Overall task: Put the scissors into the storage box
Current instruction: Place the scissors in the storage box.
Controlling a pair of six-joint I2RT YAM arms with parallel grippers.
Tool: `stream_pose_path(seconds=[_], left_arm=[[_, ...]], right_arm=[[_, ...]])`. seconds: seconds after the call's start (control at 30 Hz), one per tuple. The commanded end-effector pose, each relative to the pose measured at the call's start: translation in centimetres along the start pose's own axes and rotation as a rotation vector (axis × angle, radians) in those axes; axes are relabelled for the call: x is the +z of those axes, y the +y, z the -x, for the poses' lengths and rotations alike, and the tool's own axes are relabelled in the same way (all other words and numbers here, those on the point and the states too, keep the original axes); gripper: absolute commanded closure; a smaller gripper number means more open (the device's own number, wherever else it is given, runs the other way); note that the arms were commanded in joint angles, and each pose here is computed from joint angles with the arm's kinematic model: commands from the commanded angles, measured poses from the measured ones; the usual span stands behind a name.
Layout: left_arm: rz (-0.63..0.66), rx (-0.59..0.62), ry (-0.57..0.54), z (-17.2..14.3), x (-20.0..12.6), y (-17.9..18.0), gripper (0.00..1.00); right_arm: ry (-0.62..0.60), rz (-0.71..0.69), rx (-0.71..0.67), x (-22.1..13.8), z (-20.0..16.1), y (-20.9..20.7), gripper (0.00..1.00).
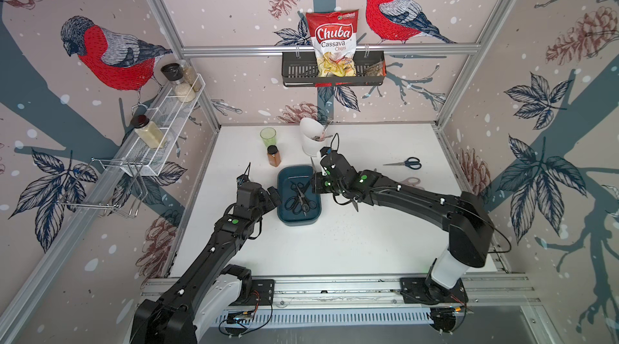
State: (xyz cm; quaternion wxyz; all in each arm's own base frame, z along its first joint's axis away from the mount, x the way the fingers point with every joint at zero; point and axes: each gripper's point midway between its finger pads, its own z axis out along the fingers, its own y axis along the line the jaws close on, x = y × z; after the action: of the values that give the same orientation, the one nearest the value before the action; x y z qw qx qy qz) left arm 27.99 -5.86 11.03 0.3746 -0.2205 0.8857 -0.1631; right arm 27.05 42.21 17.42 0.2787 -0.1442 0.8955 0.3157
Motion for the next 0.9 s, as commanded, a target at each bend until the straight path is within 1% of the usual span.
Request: stream_pose_path(seconds=[0.0, 0.13, 0.27, 0.5, 0.73, 0.87], left_arm=[[0.004, -0.027, 0.005, -0.2, 0.0, 0.6, 0.05], [0.009, -0.035, 0.010, -0.2, 0.0, 0.8, 0.05], [0.004, -0.037, -0.001, 0.3, -0.2, 0.5, 0.05], [-0.008, -0.037, -0.020, 1.0, -0.8, 0.0, 0.05], [-0.007, -0.041, -0.020, 0.9, -1.0, 0.2, 0.05], [-0.011, -0.043, -0.019, 0.9, -1.0, 0.1, 0.05]], right_arm=[[0.034, 0.092, 0.007, 1.7, -0.8, 2.8, 1.00], [0.110, 0.065, 0.009, 4.1, -3.1, 2.9, 1.00], [0.157, 0.032, 0.057, 6.1, -5.1, 1.7, 1.00], [0.221, -0.001, 0.107, 8.3, -7.6, 0.2, 1.00], [0.252, -0.019, 0.123, 9.3, -8.7, -0.5, 0.93], [0.253, -0.022, 0.125, 9.3, -8.7, -0.6, 0.86]])
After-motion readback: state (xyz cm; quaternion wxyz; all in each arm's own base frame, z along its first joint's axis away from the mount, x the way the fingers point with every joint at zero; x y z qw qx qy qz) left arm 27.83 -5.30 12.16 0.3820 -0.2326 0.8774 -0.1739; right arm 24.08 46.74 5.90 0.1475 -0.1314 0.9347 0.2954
